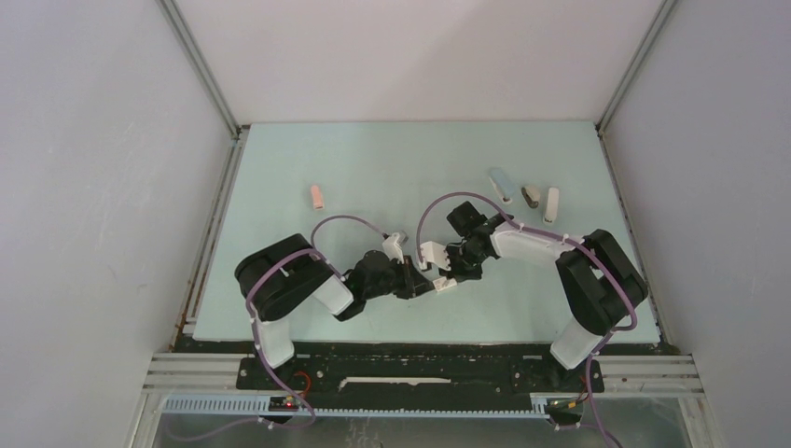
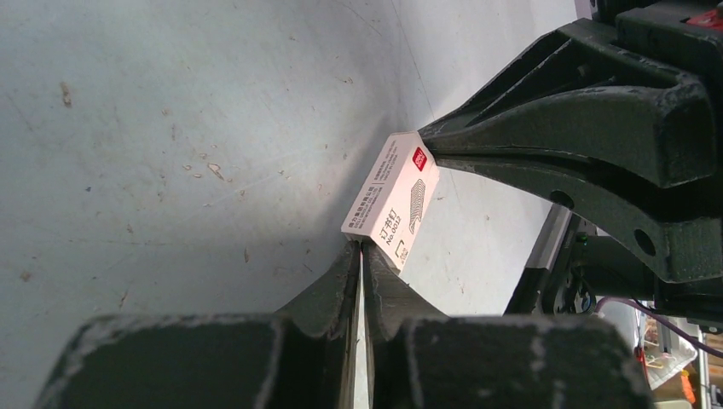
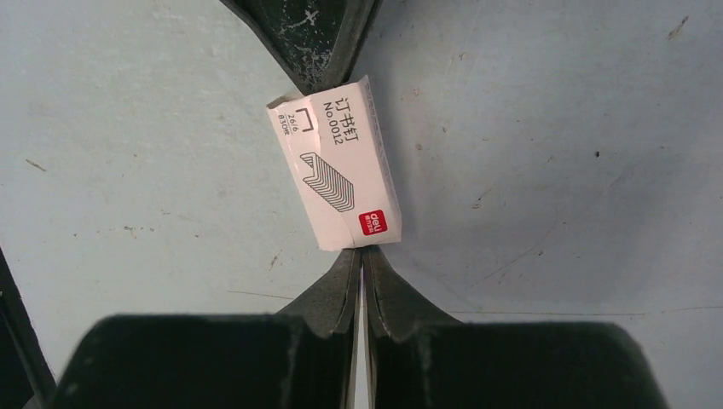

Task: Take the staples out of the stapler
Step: Close the staple box at the center of the board.

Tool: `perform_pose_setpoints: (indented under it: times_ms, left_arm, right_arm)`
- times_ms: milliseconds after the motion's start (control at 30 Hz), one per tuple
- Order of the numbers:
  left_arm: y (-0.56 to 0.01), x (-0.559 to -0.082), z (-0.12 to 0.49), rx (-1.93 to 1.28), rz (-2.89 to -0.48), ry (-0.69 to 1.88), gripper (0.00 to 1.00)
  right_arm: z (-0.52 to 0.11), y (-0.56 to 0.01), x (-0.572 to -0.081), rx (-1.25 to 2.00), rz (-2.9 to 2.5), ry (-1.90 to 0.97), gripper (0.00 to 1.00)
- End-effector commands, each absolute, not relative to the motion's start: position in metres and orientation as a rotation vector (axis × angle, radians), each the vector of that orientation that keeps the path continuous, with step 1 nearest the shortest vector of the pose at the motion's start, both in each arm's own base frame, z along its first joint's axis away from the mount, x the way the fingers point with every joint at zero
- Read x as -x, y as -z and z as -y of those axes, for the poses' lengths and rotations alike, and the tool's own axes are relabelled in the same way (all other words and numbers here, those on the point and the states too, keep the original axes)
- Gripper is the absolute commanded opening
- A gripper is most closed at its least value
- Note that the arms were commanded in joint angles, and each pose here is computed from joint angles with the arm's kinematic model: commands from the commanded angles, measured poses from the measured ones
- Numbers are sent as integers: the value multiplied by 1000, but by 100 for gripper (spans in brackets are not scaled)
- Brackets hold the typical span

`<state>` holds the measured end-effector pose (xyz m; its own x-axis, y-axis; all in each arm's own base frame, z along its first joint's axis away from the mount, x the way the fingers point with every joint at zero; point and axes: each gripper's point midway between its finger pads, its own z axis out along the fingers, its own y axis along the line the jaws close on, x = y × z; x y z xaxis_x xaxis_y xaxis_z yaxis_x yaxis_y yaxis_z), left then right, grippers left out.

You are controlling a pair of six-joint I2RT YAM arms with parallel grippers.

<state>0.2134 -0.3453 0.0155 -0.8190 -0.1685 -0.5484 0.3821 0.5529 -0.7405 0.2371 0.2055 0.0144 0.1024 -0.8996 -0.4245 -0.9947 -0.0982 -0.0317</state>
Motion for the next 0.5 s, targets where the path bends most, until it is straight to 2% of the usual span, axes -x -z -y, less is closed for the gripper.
perform_pose_setpoints:
  times_ms: [0, 200, 300, 367, 467]
  left_arm:
    - [0, -211, 341, -189, -2264, 1189, 10]
    - [-1, -208, 319, -181, -2264, 1129, 14]
    - [-5, -204, 306, -196, -2252, 1083, 16]
    - [-10, -203, 295, -204, -2239, 1037, 18]
    - [-19, -204, 272, -212, -2213, 921, 19]
  right_arm:
    - [-223, -23, -235, 2025, -1843, -530, 12]
    - [-201, -34, -255, 1915, -1904, -483, 13]
    - [-189, -52, -251, 1892, -1894, -544, 19]
    - [-183, -66, -249, 1881, -1875, -573, 20]
    - [-171, -89, -255, 1800, -1895, -506, 27]
